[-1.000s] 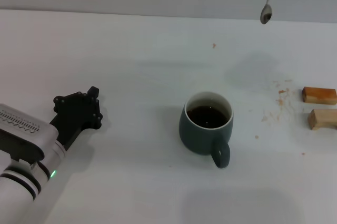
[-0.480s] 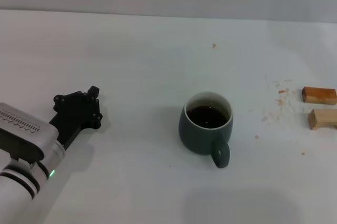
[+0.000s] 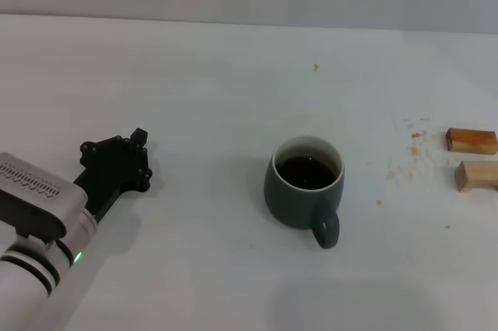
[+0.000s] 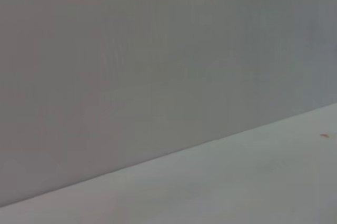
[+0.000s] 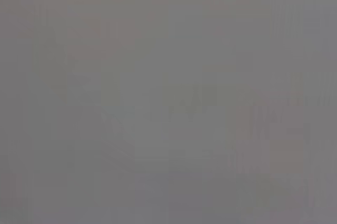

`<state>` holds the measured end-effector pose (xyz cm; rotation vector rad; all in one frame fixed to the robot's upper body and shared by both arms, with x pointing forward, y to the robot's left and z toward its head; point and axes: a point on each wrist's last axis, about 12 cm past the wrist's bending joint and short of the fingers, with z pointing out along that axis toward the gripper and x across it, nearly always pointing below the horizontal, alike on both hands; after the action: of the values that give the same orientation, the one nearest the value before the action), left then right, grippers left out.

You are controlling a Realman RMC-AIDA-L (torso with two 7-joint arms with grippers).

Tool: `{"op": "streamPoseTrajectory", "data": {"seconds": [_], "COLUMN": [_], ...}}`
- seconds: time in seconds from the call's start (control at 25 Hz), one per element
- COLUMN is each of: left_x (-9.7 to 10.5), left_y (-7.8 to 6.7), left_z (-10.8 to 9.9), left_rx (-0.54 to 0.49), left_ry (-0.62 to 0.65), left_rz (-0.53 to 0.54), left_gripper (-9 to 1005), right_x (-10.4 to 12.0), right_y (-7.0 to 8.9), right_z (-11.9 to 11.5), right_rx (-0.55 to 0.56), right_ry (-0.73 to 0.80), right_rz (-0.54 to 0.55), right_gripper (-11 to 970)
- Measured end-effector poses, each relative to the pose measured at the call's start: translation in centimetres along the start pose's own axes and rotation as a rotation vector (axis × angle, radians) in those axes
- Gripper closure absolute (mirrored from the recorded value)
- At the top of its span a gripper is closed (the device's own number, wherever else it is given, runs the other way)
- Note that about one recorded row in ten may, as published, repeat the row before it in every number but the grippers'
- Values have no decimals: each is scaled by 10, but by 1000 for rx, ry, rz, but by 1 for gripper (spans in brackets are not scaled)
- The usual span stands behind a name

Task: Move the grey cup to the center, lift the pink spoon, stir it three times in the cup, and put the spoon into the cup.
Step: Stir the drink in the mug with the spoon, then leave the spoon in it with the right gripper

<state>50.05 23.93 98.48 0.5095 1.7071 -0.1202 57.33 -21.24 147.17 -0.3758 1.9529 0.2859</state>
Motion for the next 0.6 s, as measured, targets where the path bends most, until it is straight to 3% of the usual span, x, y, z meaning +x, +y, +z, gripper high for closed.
{"op": "streamPoseTrajectory", "data": {"seconds": [0.36, 0.6], "left_x": [2, 3], "left_y": [0, 0], "left_z": [-2, -3], "left_rx": [-2, -3], "left_ry": [4, 10], "left_rz": [-3, -3], "left_gripper": [998, 998], "right_x": [43, 71], "right_y": [40, 45], "right_z": [8, 18], "right_rx": [-109, -151], "right_ry": [217, 312], "right_rz": [-60, -28], "right_gripper": [891, 892]}}
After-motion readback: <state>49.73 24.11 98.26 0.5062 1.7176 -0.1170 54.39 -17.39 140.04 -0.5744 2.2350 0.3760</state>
